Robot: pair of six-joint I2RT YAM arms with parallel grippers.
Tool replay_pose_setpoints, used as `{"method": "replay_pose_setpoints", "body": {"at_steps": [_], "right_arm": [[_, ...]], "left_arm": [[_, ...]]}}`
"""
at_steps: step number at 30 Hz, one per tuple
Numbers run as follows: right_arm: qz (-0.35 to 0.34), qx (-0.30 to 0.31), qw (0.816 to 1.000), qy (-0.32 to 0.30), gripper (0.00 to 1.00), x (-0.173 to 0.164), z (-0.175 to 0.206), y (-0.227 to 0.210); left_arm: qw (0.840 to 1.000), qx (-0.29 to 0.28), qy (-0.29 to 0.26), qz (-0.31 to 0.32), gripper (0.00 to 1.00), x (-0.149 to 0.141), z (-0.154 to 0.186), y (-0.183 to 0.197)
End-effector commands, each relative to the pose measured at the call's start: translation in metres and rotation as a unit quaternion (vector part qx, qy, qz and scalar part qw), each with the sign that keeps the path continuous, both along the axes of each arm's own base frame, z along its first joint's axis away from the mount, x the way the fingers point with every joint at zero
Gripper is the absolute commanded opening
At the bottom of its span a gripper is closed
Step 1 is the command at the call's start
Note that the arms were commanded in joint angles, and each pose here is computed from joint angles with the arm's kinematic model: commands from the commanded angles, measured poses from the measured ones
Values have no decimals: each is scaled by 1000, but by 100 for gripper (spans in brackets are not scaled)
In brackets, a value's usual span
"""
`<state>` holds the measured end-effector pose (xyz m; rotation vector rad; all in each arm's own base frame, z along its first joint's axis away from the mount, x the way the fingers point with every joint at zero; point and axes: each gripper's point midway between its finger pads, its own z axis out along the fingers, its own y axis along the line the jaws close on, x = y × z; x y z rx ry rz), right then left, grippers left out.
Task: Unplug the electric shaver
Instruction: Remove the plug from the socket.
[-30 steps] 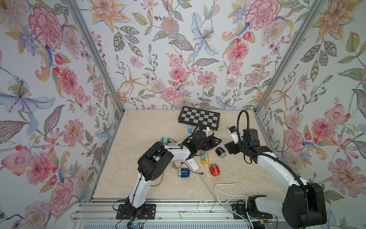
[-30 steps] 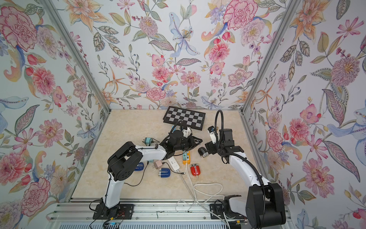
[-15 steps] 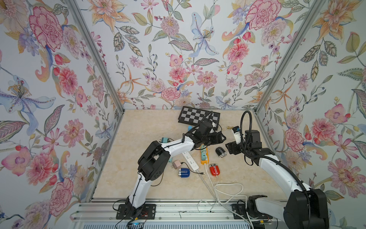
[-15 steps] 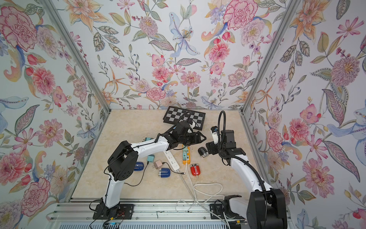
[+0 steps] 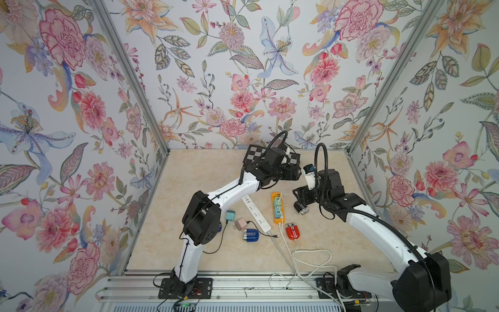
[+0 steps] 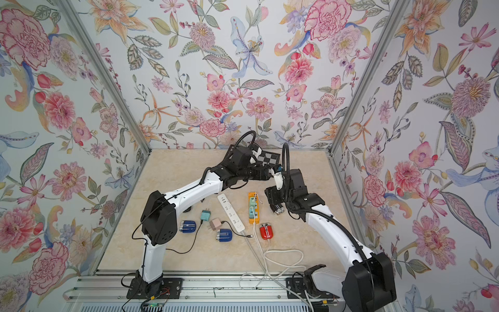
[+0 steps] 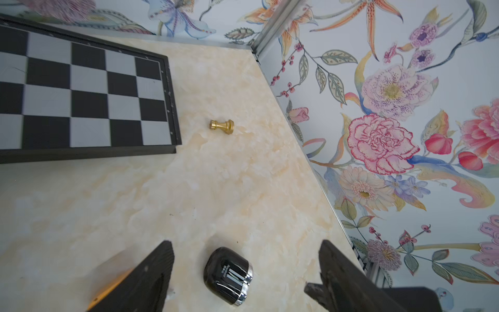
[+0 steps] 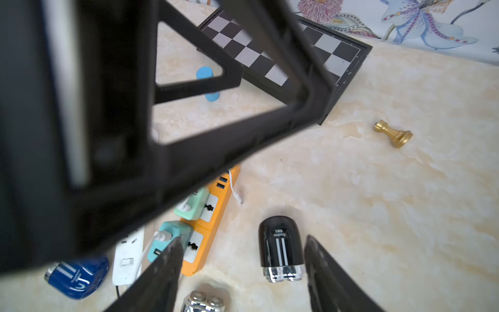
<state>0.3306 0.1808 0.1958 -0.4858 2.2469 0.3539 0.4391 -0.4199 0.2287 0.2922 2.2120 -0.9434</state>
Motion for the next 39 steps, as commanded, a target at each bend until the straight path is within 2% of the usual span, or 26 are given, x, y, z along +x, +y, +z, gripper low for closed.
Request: {"method": "replay_pose_setpoints", "body": {"at_steps": [1, 6, 7, 14, 20, 26, 30, 39], "right_arm": [[-25, -14, 999, 26, 72, -9, -7, 23], [-99, 7, 991, 88, 69, -13, -29, 29], [-94, 5, 991, 93, 69, -19, -33, 40], [-121, -49, 982, 136, 70, -18, -68, 59], [-146, -67, 977, 141, 65, -4, -80, 65], [-149, -73, 975, 148, 53, 4, -88, 73], [-126, -76, 976, 162, 46, -3, -96, 84], [-99, -90, 976, 170, 32, -17, -105, 91]], "left_arm": [[997, 38, -26, 65, 85, 31, 19, 67], [991, 91, -5, 97, 83, 41, -13, 115], [990, 98, 0, 102, 82, 42, -19, 122], [976, 151, 59, 144, 78, 51, -60, 158], [969, 167, 106, 148, 73, 52, -81, 156], [960, 176, 155, 150, 68, 43, -113, 157], [959, 167, 179, 145, 63, 43, -122, 149], [944, 162, 235, 167, 61, 33, -139, 144]]}}
